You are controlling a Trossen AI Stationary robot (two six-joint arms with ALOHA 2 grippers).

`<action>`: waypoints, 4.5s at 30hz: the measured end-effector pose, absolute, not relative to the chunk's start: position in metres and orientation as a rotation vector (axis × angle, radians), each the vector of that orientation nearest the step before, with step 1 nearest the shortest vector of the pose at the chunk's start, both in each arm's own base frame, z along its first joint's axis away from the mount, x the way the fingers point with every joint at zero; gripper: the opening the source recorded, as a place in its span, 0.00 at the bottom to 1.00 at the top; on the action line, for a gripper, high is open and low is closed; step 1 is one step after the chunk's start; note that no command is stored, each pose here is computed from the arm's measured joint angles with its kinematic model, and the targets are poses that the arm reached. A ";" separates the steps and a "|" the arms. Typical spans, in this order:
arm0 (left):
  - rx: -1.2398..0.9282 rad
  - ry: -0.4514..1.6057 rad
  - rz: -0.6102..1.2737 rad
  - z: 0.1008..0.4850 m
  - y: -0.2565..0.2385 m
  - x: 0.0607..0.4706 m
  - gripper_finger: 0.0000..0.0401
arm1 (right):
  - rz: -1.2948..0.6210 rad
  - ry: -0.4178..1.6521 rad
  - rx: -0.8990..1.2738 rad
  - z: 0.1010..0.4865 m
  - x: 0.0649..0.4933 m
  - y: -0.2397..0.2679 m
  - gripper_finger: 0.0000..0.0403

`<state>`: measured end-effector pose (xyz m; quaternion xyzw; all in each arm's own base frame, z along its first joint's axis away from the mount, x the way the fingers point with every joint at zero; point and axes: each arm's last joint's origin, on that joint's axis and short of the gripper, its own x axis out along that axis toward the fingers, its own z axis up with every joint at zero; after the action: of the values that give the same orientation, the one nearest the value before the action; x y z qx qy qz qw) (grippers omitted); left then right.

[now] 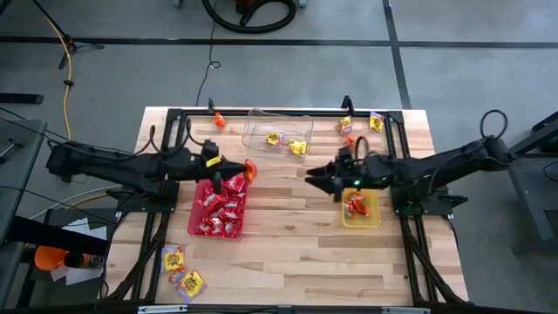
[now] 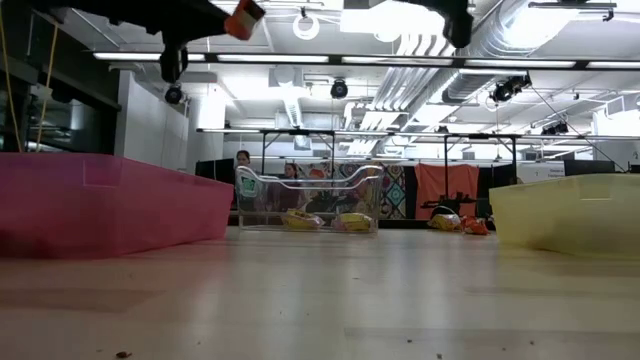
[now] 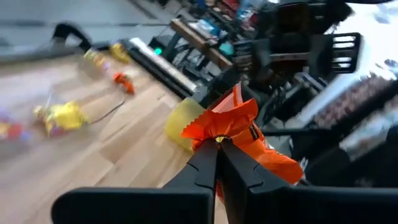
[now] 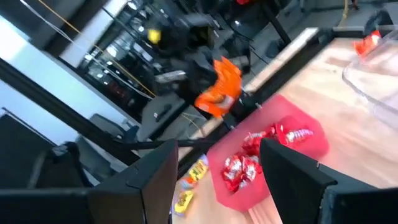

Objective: Sort candy
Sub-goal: Put the orange candy into the yellow bin

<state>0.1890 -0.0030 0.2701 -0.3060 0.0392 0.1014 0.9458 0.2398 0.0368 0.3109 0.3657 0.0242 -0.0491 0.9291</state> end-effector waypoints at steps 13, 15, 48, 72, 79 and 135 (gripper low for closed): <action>-0.282 0.090 0.100 0.296 -0.011 0.204 0.00 | -0.195 0.278 0.406 0.334 0.346 0.049 0.55; -0.242 0.094 0.095 0.299 -0.013 0.209 0.00 | -0.208 0.318 0.362 0.340 0.357 0.047 0.55; -0.041 0.136 0.157 0.308 -0.029 0.244 0.01 | -0.238 0.461 0.182 0.352 0.372 0.048 0.04; -0.308 0.393 0.428 0.302 -0.012 0.168 0.47 | -0.476 0.896 0.326 0.320 0.222 0.065 0.01; -0.343 0.411 0.432 0.293 -0.013 0.173 0.47 | -0.542 0.934 0.621 0.272 0.159 0.071 0.01; -0.353 0.344 0.526 0.298 -0.010 0.167 0.47 | -1.181 0.928 0.972 0.173 0.174 -0.169 0.61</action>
<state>0.1673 -0.0096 0.2978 -0.1729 0.1681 0.2573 0.9358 0.1736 -0.1692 0.1728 0.4237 0.4046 -0.5149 0.6258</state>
